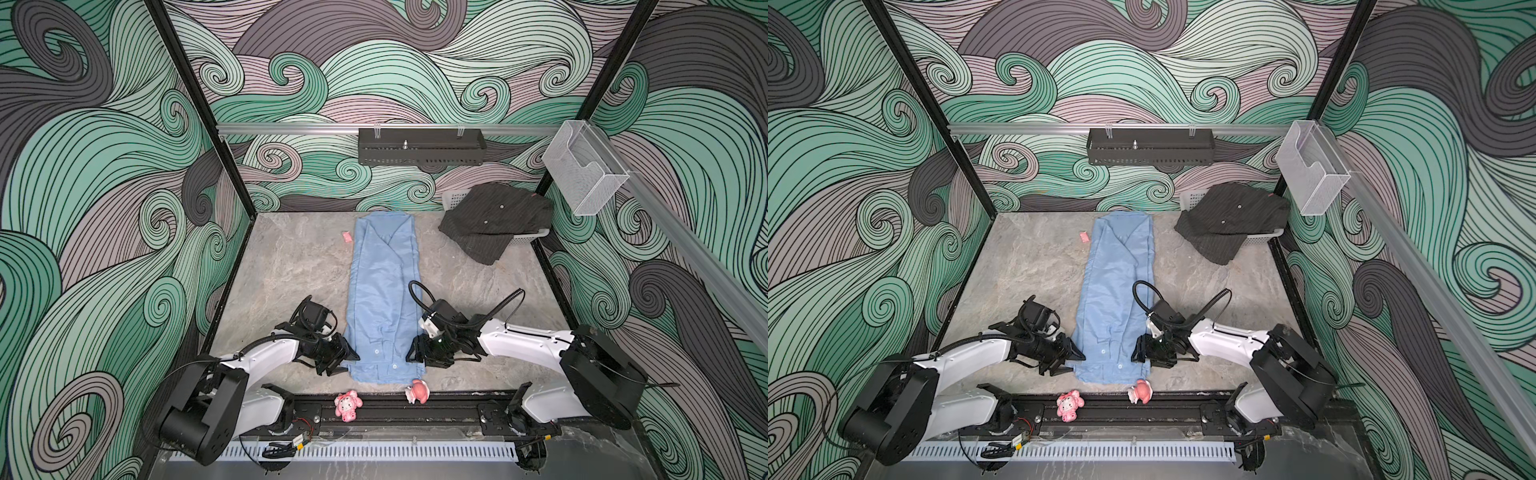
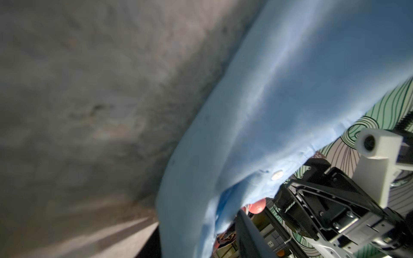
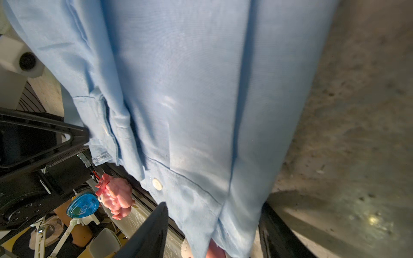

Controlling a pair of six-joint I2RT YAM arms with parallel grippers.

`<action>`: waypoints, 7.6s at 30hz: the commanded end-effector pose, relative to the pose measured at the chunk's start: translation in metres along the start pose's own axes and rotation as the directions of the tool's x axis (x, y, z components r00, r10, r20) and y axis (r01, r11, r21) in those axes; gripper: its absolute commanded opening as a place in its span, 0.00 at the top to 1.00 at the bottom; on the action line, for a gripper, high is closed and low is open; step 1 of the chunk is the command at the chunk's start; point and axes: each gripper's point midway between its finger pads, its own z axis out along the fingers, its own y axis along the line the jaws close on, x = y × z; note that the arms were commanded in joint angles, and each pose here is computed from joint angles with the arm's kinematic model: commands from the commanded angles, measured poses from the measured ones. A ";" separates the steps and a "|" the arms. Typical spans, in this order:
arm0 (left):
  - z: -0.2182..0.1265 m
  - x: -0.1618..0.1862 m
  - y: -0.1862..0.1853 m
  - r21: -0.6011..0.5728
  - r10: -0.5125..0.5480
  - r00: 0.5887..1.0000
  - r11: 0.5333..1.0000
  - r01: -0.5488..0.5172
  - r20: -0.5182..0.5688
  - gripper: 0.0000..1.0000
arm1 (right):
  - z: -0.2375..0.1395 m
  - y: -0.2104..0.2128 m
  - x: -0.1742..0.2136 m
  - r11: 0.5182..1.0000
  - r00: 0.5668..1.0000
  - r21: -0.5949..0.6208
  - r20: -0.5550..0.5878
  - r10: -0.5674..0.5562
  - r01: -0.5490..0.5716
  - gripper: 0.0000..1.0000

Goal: Fold and stack the long sleeve shirts

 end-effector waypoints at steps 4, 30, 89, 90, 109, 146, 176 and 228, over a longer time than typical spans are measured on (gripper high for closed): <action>0.008 0.008 0.014 -0.029 -0.003 1.000 1.000 0.002 -0.021 0.80 | 0.023 -0.020 0.022 0.996 0.995 0.072 -0.086 0.054 -0.048 0.47; -0.083 -0.040 -0.165 0.298 0.160 0.981 0.936 -0.188 0.113 1.00 | -0.087 0.077 -0.068 0.949 0.974 -0.269 0.107 0.198 -0.164 0.97; -0.030 -0.296 -0.235 0.263 -0.002 0.989 0.964 -0.037 0.145 0.97 | -0.069 0.005 -0.353 0.758 0.802 -0.399 0.087 0.591 -0.516 0.74; -0.031 -0.297 -0.236 0.266 -0.001 0.989 0.963 -0.039 0.147 0.90 | -0.070 0.002 -0.352 0.762 0.801 -0.383 0.087 0.593 -0.522 0.70; -0.161 -0.259 -0.300 0.313 0.161 0.899 0.900 -0.303 0.407 0.45 | -0.156 0.030 -0.344 0.931 0.886 -0.263 0.323 0.332 -0.253 0.35; 0.003 -0.192 -0.114 -0.125 0.171 0.985 0.978 -0.165 0.037 0.52 | -0.014 -0.007 -0.337 0.960 0.990 0.277 0.124 -0.071 0.034 0.58; -0.079 -0.108 -0.096 0.065 0.185 0.957 0.977 -0.204 0.224 0.46 | -0.089 -0.006 -0.236 0.906 0.955 0.399 0.186 -0.231 0.141 0.51; -0.103 -0.164 -0.062 0.116 0.250 0.935 0.951 -0.285 0.252 0.39 | 0.035 0.021 -0.179 0.992 0.988 0.077 0.132 0.087 -0.097 0.72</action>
